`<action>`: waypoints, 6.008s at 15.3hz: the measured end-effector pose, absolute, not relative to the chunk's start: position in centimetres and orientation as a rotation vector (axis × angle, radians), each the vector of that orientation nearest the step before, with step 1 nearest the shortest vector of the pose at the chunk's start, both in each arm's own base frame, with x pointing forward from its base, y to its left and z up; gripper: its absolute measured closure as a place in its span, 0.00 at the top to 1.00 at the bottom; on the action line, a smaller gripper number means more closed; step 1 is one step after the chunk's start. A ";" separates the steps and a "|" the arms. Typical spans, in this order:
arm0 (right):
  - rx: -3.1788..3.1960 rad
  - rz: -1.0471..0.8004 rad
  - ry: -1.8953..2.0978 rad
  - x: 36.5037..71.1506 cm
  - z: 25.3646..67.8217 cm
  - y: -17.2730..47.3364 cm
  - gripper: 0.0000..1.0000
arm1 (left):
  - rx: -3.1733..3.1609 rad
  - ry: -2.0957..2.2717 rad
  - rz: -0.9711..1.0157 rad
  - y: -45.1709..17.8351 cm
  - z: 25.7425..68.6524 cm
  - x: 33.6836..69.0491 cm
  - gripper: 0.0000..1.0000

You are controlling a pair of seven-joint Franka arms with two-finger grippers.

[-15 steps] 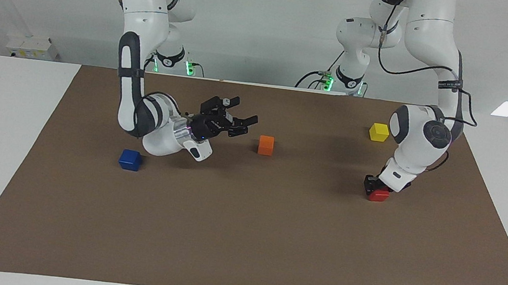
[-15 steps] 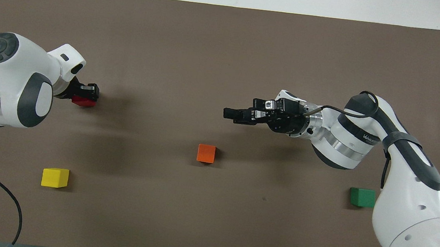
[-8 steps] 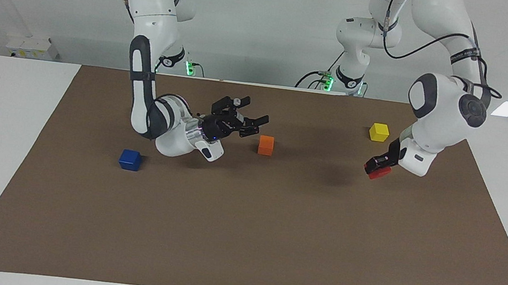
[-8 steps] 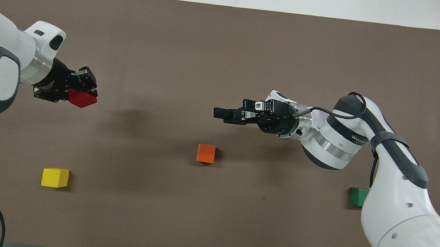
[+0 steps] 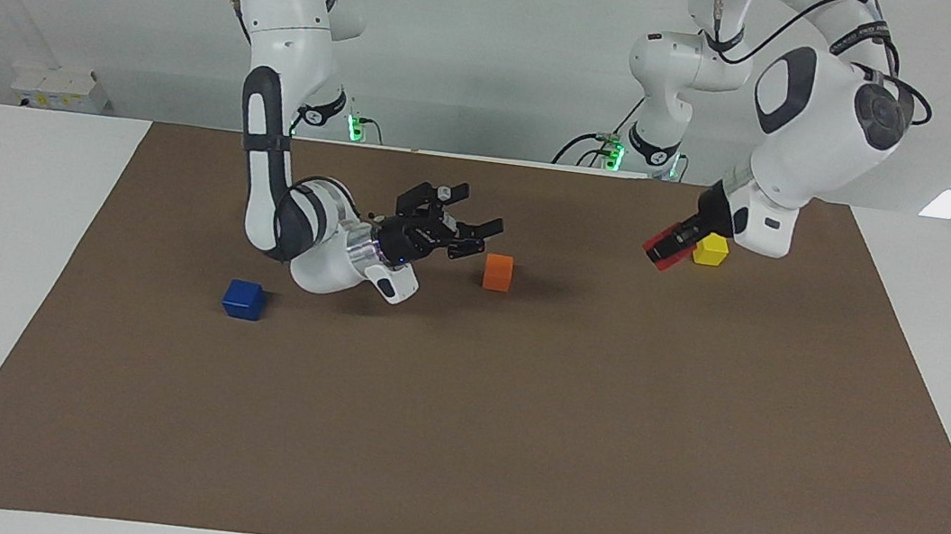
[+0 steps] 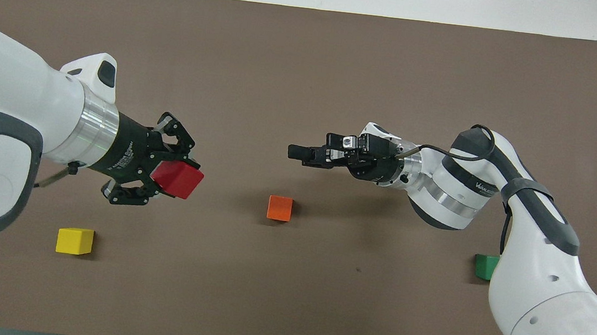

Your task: Transfer red block to right arm and stack on blue block

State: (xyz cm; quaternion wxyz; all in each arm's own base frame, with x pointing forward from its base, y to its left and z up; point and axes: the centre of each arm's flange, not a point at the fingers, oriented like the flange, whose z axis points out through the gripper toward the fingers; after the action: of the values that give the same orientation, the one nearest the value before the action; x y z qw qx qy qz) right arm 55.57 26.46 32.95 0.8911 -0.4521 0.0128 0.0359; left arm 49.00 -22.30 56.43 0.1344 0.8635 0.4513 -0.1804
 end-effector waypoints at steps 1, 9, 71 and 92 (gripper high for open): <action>-0.940 0.074 0.028 55.6 32.9 26.5 1.00 | 2.397 1.396 -0.570 -23.4 57.1 48.7 0.54; -0.964 0.065 0.046 55.8 32.5 26.4 1.00 | 1.853 1.663 -0.723 -23.8 56.4 50.6 0.54; -2.810 0.108 0.188 59.1 59.3 0.7 0.58 | 2.812 0.971 0.000 -11.3 51.8 56.3 1.00; -3.132 0.060 0.176 61.8 41.8 -1.8 0.58 | 3.207 0.258 -0.229 -5.6 56.1 55.0 1.00</action>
State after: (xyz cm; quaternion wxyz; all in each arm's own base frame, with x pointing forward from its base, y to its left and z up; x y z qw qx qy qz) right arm 61.81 -1.83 41.84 0.0018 -0.9982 0.0562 0.0191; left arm 55.02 -5.65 56.09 -0.0420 0.9934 0.0798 -0.0709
